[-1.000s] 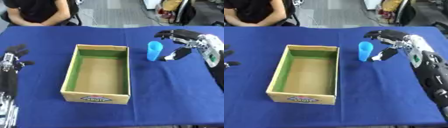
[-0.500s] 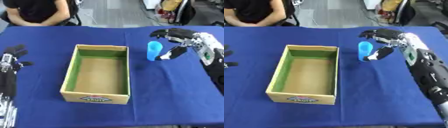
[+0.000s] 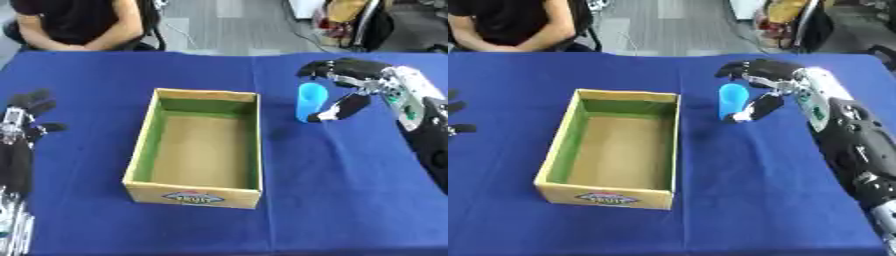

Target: Pick up objects on the table and place them in the box.

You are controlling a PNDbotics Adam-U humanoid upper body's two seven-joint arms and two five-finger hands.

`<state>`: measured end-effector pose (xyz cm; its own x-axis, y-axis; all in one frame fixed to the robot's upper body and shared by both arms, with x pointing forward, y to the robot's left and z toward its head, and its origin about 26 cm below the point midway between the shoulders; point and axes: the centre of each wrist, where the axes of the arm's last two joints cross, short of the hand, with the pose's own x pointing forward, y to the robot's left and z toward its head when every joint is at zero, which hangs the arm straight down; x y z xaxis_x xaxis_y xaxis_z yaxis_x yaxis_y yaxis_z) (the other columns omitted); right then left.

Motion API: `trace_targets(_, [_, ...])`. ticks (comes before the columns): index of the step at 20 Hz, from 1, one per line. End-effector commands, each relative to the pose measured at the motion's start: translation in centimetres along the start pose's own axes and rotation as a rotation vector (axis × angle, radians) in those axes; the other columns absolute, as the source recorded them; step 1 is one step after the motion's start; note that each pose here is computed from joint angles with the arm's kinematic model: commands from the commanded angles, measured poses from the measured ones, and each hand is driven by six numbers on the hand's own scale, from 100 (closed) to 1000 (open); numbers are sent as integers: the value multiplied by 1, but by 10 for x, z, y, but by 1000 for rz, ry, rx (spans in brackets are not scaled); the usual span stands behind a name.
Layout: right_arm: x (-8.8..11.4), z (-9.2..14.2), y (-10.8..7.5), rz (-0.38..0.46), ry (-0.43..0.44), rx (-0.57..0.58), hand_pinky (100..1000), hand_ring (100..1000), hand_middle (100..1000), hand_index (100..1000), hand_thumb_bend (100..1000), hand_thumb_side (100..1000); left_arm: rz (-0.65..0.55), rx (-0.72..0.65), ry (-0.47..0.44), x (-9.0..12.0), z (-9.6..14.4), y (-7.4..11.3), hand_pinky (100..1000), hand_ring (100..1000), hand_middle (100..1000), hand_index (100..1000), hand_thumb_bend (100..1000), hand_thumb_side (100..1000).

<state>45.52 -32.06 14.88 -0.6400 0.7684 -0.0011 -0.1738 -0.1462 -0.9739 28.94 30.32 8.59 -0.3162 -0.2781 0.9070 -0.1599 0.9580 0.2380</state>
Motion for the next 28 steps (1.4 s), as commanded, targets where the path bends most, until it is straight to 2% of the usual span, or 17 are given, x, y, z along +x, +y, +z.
trace_targets(1, [-9, 6, -8, -20, 27, -24, 815, 781, 906, 962, 569, 641, -19, -12, -32, 7, -4, 3, 624, 846, 856, 823, 424, 1000])
trace_targets(20, [-20, 1, 8, -106, 82, -24, 811, 754, 874, 942, 548, 628, -13, -24, -39, 8, -6, 0, 623, 847, 856, 820, 430, 1000])
trace_targets(28, [-24, -1, 6, -91, 93, -37, 806, 752, 872, 940, 556, 626, -9, -27, -43, 9, -7, -1, 623, 848, 857, 819, 434, 1000])
